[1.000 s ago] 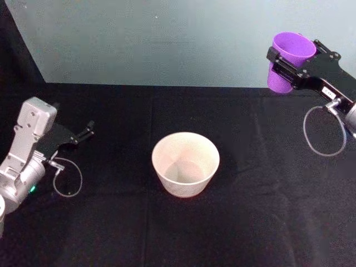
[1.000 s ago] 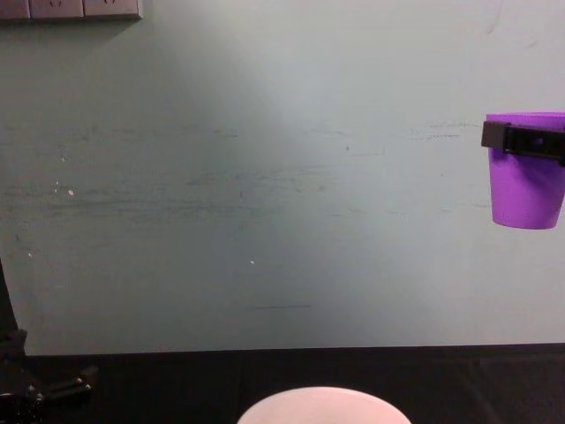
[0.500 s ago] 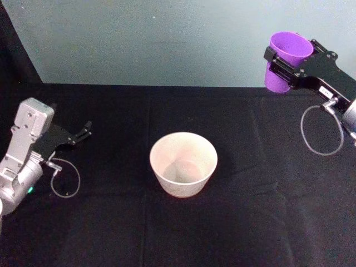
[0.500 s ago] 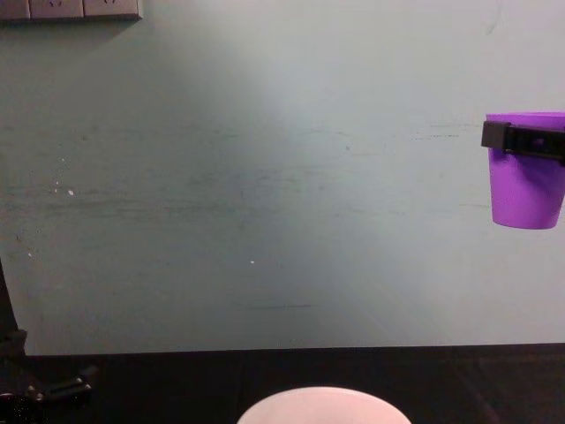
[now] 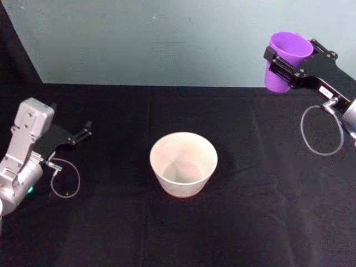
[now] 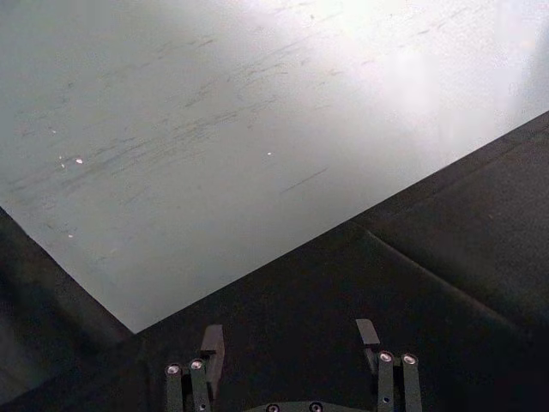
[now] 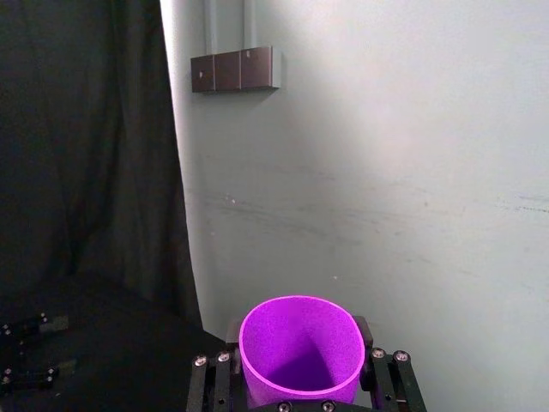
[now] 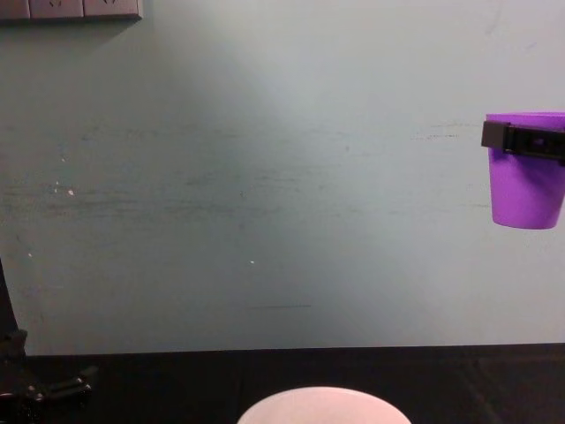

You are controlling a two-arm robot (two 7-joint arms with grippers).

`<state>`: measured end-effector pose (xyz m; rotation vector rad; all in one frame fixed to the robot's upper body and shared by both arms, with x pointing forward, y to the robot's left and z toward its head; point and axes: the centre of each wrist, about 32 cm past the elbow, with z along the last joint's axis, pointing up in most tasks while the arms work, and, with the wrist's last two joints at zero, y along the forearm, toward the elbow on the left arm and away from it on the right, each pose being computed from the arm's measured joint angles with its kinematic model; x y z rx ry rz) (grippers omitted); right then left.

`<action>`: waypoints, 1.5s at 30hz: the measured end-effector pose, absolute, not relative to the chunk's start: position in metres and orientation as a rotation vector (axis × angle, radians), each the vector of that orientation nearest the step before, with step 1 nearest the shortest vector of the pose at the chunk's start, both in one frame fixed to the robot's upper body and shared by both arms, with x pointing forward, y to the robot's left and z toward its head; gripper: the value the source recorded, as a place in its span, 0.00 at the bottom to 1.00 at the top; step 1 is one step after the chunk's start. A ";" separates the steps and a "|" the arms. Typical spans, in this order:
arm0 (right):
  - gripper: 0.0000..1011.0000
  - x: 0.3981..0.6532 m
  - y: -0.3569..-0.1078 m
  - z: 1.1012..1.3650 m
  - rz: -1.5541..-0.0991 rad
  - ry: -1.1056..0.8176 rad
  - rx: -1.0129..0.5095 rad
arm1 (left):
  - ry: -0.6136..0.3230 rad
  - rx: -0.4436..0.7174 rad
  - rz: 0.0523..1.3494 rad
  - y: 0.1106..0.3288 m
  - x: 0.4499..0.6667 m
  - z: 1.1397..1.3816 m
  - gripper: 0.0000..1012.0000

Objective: Pick up the cup and pour the mung beans from the cup into the bowl.

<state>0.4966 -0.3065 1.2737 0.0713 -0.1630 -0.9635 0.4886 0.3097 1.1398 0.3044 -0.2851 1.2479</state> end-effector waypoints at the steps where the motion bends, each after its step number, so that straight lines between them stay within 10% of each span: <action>1: 0.73 0.497 -0.306 1.274 -0.963 -0.163 0.071 | -0.285 0.304 1.248 0.310 0.489 1.140 0.99; 45: 0.73 0.537 -0.268 1.233 -0.823 -0.336 -0.218 | -0.285 0.304 1.248 0.310 0.489 1.140 0.99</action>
